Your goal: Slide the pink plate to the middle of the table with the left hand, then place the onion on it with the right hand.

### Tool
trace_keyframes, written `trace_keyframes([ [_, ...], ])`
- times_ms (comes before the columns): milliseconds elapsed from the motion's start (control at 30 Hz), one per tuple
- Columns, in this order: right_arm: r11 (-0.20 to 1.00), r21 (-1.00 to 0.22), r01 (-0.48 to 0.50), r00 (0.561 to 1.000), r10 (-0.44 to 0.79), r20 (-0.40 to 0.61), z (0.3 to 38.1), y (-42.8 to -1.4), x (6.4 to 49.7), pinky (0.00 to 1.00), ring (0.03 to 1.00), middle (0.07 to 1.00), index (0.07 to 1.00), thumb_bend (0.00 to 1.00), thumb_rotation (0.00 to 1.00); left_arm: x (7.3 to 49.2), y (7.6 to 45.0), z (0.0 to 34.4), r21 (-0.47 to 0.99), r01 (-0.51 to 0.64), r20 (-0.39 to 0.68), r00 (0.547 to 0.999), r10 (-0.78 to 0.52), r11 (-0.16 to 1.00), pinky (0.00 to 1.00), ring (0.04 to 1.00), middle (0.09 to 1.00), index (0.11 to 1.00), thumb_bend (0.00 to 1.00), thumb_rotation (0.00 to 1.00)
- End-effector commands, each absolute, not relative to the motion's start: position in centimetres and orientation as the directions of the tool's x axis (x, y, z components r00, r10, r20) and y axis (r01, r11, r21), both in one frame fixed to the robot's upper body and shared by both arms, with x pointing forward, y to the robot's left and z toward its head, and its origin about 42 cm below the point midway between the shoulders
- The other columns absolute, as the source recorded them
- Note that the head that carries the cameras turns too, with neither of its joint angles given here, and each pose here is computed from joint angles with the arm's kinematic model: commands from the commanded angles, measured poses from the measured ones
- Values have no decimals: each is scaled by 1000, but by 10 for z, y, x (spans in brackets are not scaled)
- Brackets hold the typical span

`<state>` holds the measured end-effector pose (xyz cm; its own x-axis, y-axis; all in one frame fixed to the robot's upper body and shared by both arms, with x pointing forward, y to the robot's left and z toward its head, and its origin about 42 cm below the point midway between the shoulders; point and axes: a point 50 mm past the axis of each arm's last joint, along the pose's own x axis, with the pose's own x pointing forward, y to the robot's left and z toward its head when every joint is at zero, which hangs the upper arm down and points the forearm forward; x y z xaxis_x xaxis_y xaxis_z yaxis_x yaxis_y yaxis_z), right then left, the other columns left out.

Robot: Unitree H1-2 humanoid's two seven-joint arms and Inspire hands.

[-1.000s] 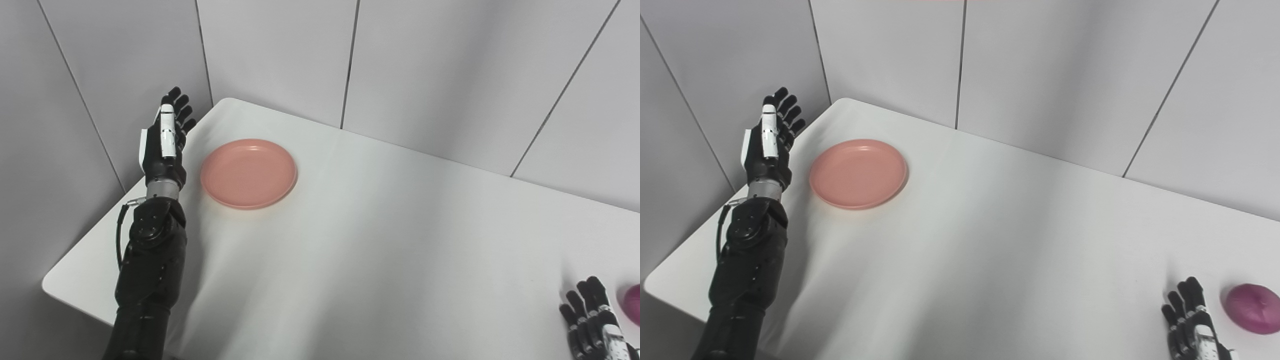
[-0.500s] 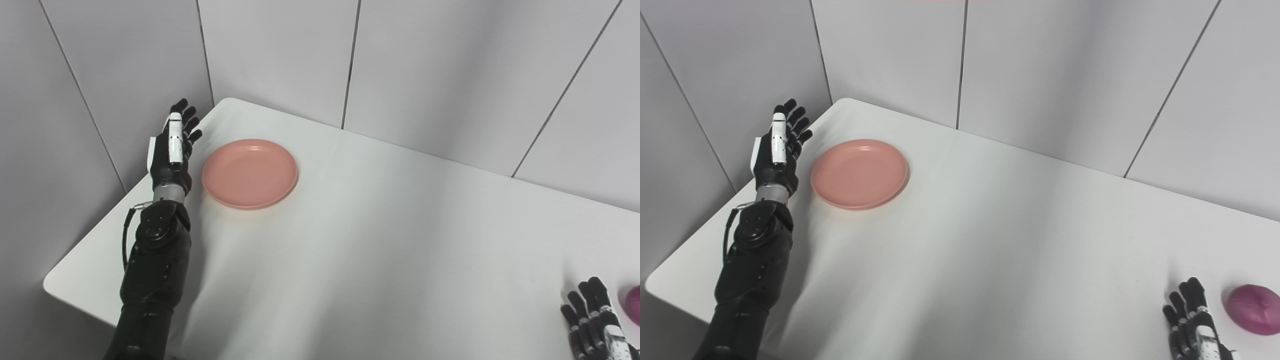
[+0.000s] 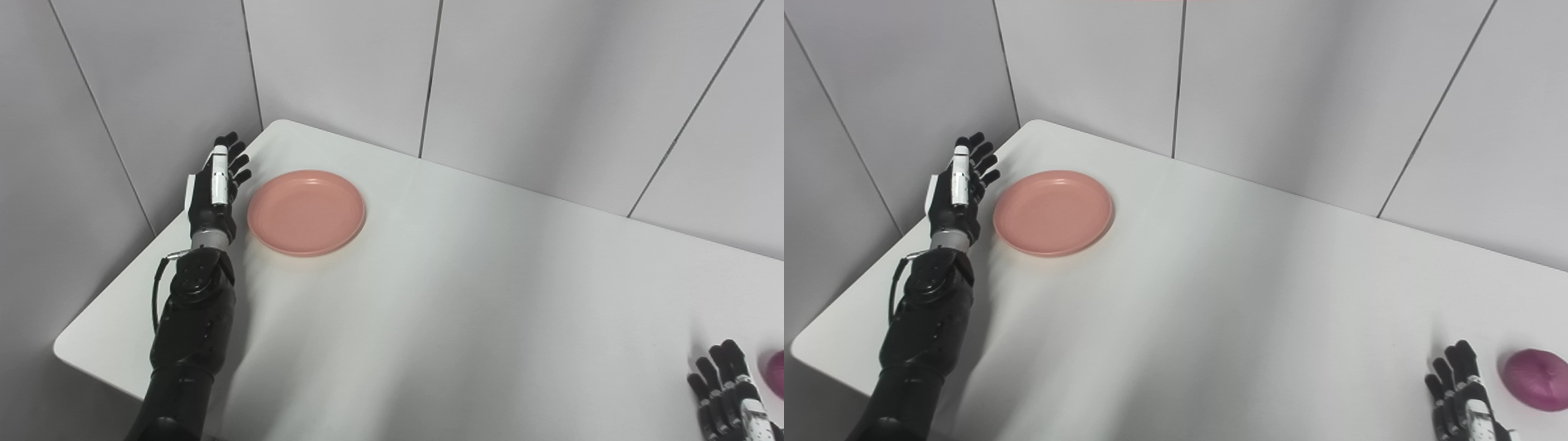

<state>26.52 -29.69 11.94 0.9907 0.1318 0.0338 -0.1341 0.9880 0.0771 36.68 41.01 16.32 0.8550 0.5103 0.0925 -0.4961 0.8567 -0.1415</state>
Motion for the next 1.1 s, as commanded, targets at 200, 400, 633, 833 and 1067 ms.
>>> trace_keyframes([
  [200, 990, 101, -95, 988, 106, -108, 90, -301, 248, 1000, 1000, 1000, 1000, 314, 1000, 380, 423, 187, -161, -480, 138, 854, 501, 863, 859, 871, 865, 827, 433, 1000],
  [400, 990, 101, -99, 988, 110, -111, 90, -300, 248, 1000, 1000, 1000, 1000, 299, 1000, 382, 424, 184, -178, -473, 112, 862, 495, 863, 850, 867, 860, 827, 409, 1000],
  [633, 990, 104, -95, 988, 107, -108, 90, -301, 248, 1000, 1000, 1000, 1000, 299, 1000, 387, 424, 179, -161, -473, 96, 866, 491, 866, 848, 868, 865, 833, 403, 1000],
  [833, 990, 104, -96, 988, 107, -110, 91, -300, 247, 1000, 1000, 1000, 1000, 298, 1000, 390, 424, 175, -167, -469, 76, 871, 485, 868, 856, 875, 875, 842, 402, 1000],
  [1067, 990, 106, -98, 988, 109, -106, 90, -300, 247, 1000, 1000, 1000, 1000, 294, 1000, 397, 423, 170, -149, -461, 68, 878, 474, 875, 851, 872, 867, 833, 384, 1000],
])
